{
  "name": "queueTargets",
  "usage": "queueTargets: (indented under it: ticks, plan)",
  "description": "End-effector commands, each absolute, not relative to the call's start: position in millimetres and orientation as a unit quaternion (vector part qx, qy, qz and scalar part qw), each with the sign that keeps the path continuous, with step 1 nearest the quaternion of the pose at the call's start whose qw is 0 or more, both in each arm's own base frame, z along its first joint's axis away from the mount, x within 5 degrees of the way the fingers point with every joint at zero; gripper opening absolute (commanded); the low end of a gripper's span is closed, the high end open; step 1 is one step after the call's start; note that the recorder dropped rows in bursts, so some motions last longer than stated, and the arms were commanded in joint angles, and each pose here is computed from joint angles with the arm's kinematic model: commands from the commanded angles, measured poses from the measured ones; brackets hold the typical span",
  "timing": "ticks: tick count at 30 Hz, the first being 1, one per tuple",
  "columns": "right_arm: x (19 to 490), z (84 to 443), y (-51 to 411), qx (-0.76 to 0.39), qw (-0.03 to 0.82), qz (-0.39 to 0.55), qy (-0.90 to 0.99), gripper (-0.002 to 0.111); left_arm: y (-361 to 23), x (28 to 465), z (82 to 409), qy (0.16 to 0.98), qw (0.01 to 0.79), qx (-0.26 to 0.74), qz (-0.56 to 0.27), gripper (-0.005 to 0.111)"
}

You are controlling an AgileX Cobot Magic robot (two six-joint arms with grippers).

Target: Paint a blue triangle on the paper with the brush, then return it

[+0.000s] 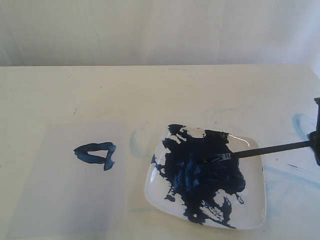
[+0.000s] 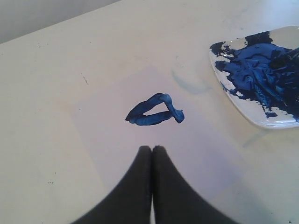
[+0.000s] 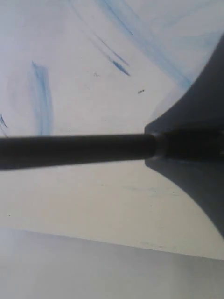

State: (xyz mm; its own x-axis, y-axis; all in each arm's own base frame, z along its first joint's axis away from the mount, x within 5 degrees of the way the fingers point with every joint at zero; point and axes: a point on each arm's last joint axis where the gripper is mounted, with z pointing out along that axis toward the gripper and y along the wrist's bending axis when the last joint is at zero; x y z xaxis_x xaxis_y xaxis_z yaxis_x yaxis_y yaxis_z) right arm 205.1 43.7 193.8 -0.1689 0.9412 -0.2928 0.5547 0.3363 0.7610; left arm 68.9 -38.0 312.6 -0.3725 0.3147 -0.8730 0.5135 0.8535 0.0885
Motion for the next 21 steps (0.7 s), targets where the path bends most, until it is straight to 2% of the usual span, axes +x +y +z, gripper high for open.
queueTargets:
  ticks: [1,13,21]
  plan:
    - [220.0,188.4,47.2,0.528,0.392,0.268,0.704,0.000,-39.6,67.0,311.5,0.821,0.500,0.252,-0.110,0.000]
    - [239.5,163.0,58.6,0.518,0.373,0.272,0.720,0.000,-40.4,69.3,303.2,0.824,0.498,0.240,-0.124,0.000]
    - [241.7,162.8,57.8,0.517,0.384,0.274,0.714,0.000,-40.4,69.4,303.3,0.823,0.499,0.243,-0.122,0.000]
